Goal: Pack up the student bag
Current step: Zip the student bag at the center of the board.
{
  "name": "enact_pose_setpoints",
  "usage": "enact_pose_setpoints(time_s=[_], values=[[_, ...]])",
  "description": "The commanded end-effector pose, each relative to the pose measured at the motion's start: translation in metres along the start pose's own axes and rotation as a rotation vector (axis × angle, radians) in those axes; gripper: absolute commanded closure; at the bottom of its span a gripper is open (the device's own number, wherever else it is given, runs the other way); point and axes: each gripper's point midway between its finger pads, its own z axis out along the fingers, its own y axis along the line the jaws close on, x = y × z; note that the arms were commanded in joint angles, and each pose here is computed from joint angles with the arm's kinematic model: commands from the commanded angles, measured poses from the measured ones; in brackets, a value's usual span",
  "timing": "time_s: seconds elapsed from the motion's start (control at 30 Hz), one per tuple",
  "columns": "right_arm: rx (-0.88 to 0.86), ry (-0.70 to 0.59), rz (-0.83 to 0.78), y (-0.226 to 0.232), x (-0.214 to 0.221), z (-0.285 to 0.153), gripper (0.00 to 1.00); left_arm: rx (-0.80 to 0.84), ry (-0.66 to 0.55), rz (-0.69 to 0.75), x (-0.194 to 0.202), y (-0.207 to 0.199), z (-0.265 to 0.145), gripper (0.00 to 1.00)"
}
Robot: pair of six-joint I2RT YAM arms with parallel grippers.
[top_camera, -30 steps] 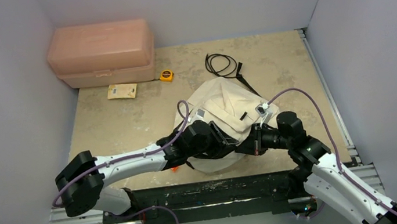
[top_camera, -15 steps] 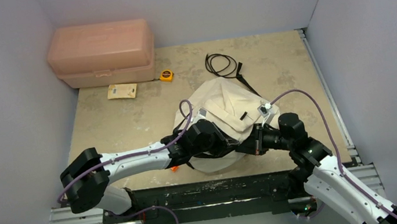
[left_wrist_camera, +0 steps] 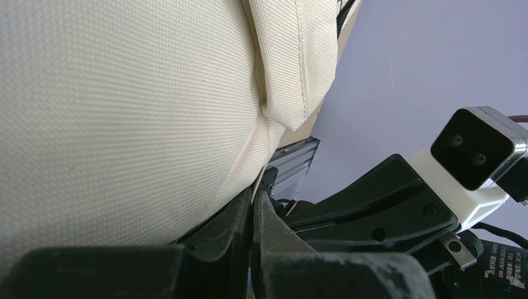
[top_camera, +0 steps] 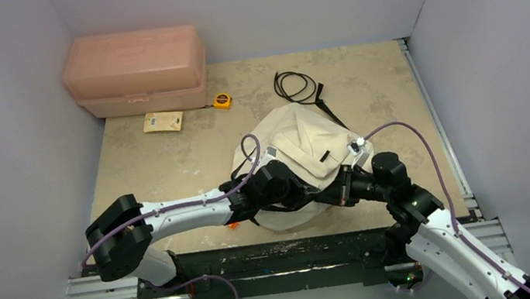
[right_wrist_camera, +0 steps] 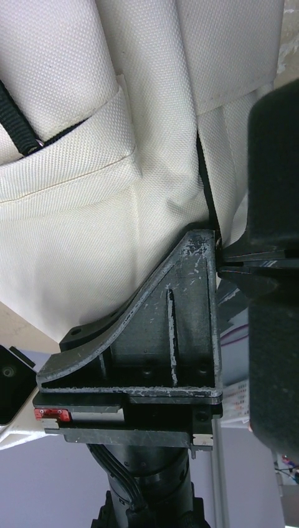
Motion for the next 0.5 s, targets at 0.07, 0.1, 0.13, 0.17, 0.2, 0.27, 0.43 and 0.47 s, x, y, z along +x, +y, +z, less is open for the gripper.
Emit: enact_pose_setpoints(time_s=[0.07, 0.1, 0.13, 0.17, 0.2, 0.27, 0.43, 0.47], values=[[0.013, -0.039, -0.017, 0.012, -0.013, -0.008, 0.7, -0.007, -0.066, 0.023, -0.008, -0.011, -0.015, 1.0], [0.056, -0.034, -0.001, 0.006, -0.012, -0.01, 0.58, -0.023, -0.072, 0.034, -0.009, -0.01, -0.019, 1.0], [0.101, -0.032, 0.013, 0.001, -0.011, -0.014, 0.49, -0.036, -0.08, 0.043, -0.011, -0.008, -0.022, 1.0], [0.136, -0.031, 0.034, -0.002, -0.011, -0.017, 0.46, -0.041, -0.079, 0.052, -0.011, -0.009, -0.024, 1.0], [0.175, -0.03, 0.064, -0.007, -0.01, -0.019, 0.43, -0.051, -0.075, 0.058, -0.01, -0.007, -0.026, 1.0], [0.266, -0.024, 0.145, -0.022, -0.004, -0.023, 0.34, -0.071, -0.07, 0.063, -0.01, -0.005, -0.031, 1.0], [0.211, 0.011, 0.31, -0.02, 0.002, -0.004, 0.28, -0.096, -0.037, 0.081, -0.003, -0.005, -0.033, 1.0], [0.183, 0.011, 0.328, -0.016, 0.0, 0.0, 0.28, -0.106, -0.026, 0.083, -0.001, -0.005, -0.033, 1.0]])
